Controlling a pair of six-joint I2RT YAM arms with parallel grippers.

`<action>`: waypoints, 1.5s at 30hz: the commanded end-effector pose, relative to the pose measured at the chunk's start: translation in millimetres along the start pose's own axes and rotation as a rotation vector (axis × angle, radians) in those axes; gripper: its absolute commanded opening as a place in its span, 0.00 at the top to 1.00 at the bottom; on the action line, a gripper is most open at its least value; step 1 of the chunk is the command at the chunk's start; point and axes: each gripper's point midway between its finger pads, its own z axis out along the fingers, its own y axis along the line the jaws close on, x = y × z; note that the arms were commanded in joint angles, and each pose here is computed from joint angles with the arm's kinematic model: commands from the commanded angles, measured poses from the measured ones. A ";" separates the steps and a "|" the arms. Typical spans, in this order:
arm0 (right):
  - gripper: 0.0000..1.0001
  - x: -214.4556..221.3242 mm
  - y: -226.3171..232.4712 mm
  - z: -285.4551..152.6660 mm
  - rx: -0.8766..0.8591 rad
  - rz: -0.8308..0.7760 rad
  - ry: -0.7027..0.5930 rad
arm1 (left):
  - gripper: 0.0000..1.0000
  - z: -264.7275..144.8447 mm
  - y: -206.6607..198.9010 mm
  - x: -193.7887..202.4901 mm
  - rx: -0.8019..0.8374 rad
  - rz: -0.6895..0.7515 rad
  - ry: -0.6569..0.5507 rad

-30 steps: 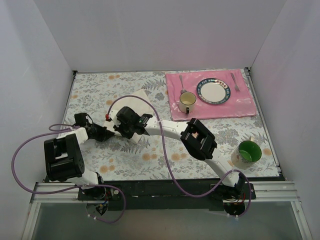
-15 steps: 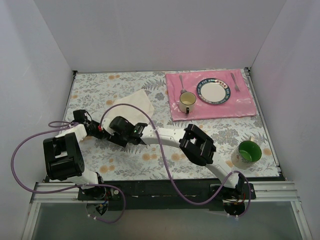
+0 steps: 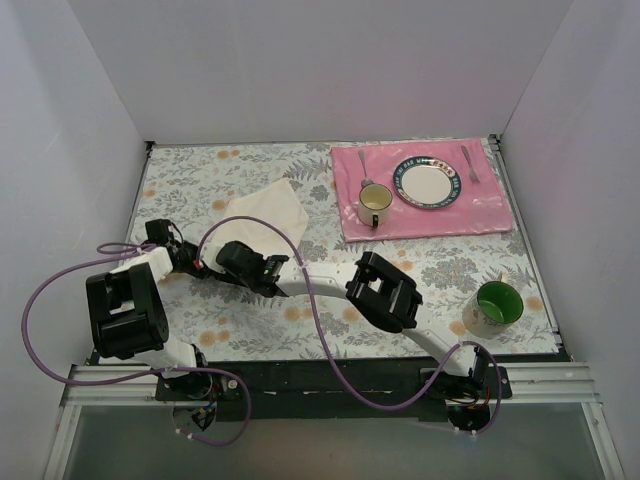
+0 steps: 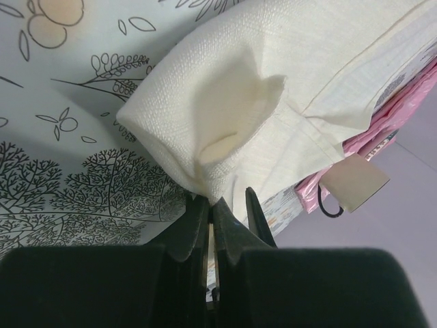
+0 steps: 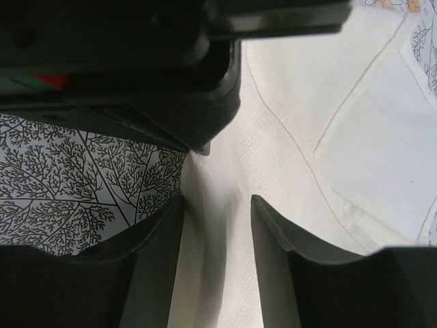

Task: Fold the napkin, place the utensils inside, and roll it up
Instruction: Roll the napkin with the utensil

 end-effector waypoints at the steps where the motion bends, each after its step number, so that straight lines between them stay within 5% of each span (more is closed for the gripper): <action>1: 0.44 -3.3 2.8 0.6 0.005 0.002 -0.019 | 1.00 -5.7 -14.0 -4.6 0.041 0.022 0.005; 16: 0.30 -15.1 -0.3 -9.0 -0.016 0.045 -0.040 | 1.00 -7.7 -15.8 -4.9 0.051 0.018 0.013; 29: 0.57 7.7 -8.7 11.8 -0.003 0.063 -0.025 | 1.00 -8.4 -11.2 -4.1 0.044 0.008 0.015; 37: 0.91 -11.5 -8.3 7.9 -0.148 0.150 -0.050 | 1.00 -10.9 -11.4 -8.5 0.054 0.041 -0.015; 39: 0.99 3.6 -4.3 11.9 -0.243 0.234 0.017 | 0.95 -15.9 -13.9 -13.8 0.055 0.074 -0.059; 45: 0.99 1.9 -6.1 5.9 -0.487 0.461 0.023 | 0.72 -30.2 -15.6 -26.2 0.027 0.158 -0.162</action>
